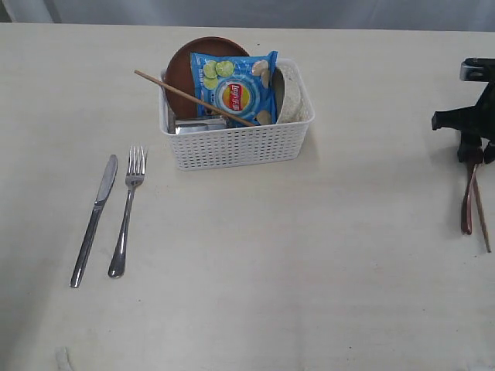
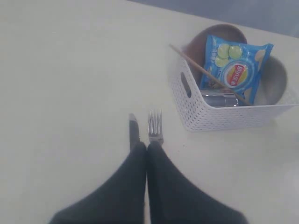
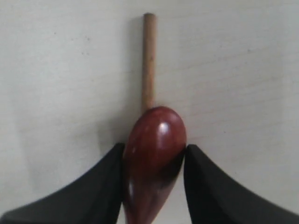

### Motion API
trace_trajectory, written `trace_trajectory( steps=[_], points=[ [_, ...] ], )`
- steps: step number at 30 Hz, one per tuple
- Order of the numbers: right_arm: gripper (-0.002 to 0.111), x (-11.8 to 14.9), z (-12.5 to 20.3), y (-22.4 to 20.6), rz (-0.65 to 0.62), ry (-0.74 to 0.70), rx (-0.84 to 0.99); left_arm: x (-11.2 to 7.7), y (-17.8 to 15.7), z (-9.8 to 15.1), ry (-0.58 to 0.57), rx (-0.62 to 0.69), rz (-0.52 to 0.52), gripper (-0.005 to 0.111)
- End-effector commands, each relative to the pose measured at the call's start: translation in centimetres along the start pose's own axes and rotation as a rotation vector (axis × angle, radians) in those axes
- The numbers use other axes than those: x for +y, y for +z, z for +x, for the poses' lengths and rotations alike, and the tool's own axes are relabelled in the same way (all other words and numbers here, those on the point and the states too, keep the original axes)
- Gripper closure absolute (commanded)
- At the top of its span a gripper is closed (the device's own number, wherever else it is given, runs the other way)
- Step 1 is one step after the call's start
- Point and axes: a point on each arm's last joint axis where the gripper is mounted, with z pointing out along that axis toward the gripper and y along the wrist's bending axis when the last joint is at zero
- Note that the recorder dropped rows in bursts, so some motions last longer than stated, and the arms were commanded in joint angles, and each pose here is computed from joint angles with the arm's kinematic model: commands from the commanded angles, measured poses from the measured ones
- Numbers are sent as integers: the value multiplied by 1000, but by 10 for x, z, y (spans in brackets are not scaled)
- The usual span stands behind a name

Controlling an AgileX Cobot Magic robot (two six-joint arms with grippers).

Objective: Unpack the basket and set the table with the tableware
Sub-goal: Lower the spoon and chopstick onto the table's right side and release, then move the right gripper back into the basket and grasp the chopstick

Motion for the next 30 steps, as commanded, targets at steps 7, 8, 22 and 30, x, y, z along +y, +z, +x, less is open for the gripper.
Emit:
trace_trajectory(
  steps=[7, 8, 22, 30],
  points=[
    [67, 1, -7, -23, -35, 42, -66, -1, 0, 1, 2, -8, 15, 107],
    [67, 1, -9, -34, -45, 52, -91, -1, 0, 1, 2, -8, 15, 107],
    [67, 103, -11, -178, -391, -281, -463, -1, 0, 1, -4, -6, 19, 107],
    [67, 237, 24, -205, -311, -817, -577, -1, 0, 1, -4, -4, 18, 107]
  ],
)
